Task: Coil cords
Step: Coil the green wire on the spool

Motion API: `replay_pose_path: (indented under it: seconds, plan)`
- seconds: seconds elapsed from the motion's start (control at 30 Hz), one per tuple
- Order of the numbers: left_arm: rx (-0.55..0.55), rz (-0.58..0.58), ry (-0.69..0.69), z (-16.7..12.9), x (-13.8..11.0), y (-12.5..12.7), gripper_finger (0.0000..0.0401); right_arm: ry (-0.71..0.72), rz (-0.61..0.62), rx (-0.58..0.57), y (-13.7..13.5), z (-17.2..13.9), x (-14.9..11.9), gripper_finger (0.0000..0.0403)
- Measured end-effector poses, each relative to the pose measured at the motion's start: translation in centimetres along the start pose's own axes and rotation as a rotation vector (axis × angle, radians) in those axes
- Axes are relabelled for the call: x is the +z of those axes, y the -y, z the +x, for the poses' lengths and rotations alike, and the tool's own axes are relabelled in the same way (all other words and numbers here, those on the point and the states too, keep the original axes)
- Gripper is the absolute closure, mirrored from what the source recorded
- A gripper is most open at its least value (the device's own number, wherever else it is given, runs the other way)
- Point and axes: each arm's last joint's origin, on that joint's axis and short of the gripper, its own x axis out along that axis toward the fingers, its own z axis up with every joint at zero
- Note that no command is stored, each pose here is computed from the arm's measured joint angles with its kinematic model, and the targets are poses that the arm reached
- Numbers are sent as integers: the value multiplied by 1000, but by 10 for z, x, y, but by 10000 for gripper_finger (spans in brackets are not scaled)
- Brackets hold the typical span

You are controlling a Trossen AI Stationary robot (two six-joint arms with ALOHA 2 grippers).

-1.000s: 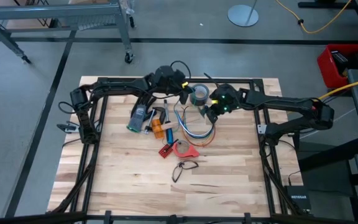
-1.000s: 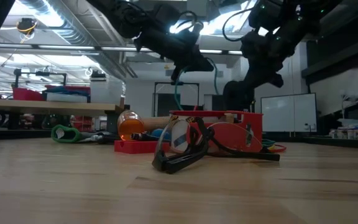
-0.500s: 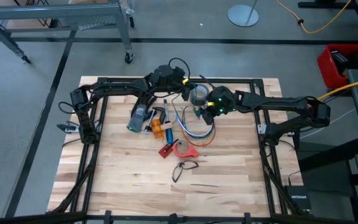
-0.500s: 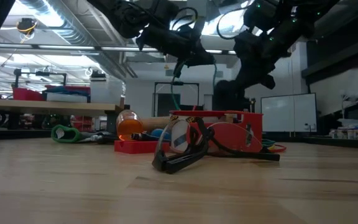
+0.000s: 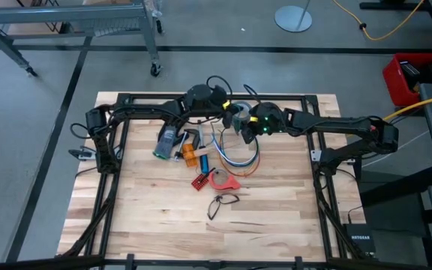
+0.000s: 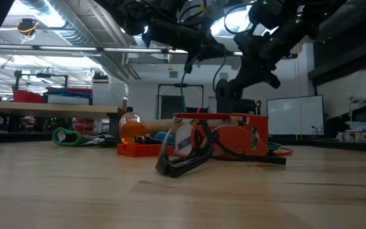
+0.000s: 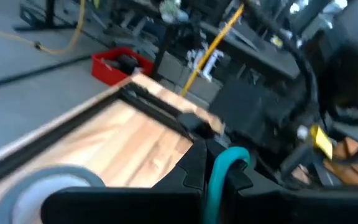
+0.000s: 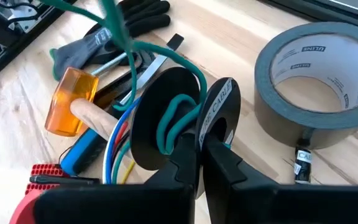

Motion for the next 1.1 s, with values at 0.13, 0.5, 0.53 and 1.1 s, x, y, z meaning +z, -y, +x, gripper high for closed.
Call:
replay_pose_path:
  seconds: [0.13, 0.5, 0.53, 1.1]
  plan:
    - [-3, -34, 57, 0, 6, 0, 401, 18, 30, -25, 1, 0, 1, 391]
    - [-85, 28, 47, 2, -3, 27, 401, 191, 88, -29, -4, -2, 14, 391]
    - [-90, 34, 44, 2, -4, 29, 401, 208, 90, -19, -5, -2, 16, 391]
    - [-43, 98, -139, 2, -25, 31, 401, 269, 132, -62, 11, -11, 27, 391]
